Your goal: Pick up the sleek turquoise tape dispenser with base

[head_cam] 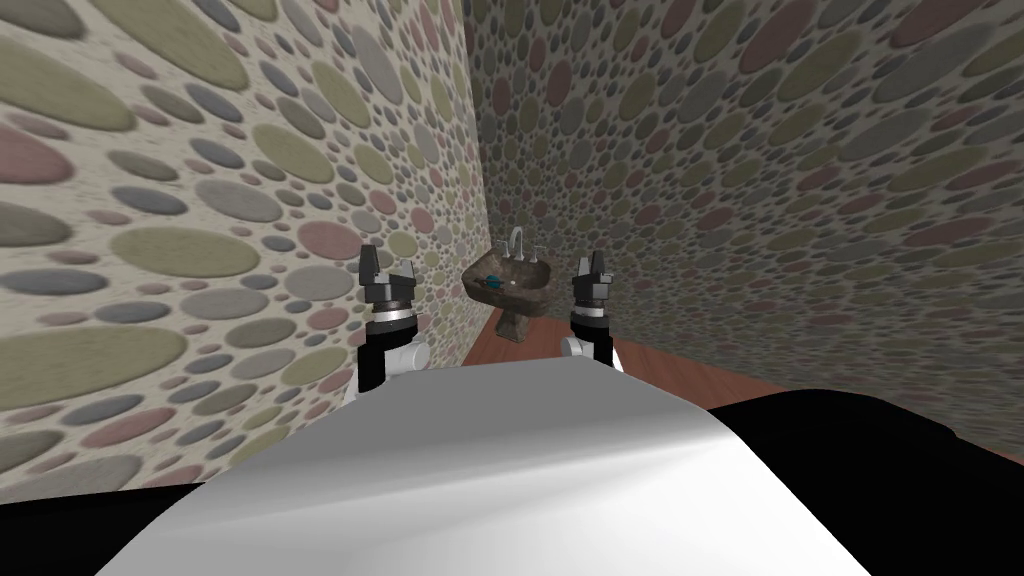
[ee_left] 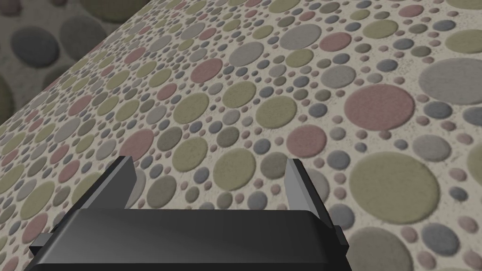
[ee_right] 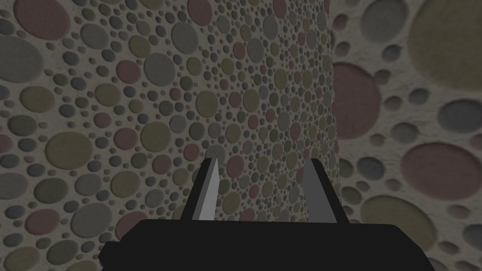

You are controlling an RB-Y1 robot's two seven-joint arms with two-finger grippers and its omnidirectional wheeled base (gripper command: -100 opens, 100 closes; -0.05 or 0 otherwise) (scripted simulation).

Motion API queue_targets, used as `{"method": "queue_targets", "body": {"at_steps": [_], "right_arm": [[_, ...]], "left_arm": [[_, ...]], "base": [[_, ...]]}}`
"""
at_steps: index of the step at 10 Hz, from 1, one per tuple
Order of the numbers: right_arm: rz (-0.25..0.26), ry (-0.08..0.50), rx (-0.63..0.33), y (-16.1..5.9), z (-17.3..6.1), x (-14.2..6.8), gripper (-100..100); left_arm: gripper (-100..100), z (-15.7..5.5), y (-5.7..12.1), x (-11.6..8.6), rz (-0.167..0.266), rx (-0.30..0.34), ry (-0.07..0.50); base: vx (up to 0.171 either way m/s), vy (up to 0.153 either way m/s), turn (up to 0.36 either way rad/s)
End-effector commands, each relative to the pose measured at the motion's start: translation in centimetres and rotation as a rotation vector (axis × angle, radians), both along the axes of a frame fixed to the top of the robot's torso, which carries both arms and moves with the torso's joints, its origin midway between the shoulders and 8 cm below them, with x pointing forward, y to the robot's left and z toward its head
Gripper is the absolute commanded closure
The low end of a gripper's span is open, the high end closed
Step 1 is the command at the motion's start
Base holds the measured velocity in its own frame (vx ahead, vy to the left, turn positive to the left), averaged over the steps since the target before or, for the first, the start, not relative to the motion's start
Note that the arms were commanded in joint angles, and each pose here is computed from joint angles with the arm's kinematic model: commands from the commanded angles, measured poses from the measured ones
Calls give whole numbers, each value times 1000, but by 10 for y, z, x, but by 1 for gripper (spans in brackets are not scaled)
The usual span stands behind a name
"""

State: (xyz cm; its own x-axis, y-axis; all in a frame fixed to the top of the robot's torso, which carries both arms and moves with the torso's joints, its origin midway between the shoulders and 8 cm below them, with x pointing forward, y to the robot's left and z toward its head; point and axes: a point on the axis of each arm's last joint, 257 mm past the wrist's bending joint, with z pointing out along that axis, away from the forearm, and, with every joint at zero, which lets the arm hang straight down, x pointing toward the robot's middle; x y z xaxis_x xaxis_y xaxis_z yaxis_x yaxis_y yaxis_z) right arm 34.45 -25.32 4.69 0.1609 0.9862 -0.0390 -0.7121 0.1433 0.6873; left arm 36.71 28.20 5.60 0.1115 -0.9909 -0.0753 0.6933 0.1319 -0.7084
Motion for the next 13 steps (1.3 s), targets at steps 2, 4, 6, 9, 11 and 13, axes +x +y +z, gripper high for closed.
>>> {"method": "queue_targets", "body": {"at_steps": [2,4,6,9,11,13], "right_arm": [[0,0,0,0,0,0,0],[0,0,0,0,0,0,0],[0,0,0,0,0,0,0],[0,0,0,0,0,0,0],[0,0,0,0,0,0,0],[0,0,0,0,0,0,0]], "left_arm": [[-100,-2,-3,11,-23,-6,40],[-100,-3,-7,22,-43,-12,73],[-100,-5,-12,33,-64,-20,108],[-100,-7,-17,44,-85,-29,146],[-100,-10,-22,55,-107,-38,186],[-100,-12,-28,66,-130,-46,220]], "base": [[17,-4,70],[22,-7,71],[23,-10,73],[20,-10,50],[23,-6,78],[26,-17,71]]}}
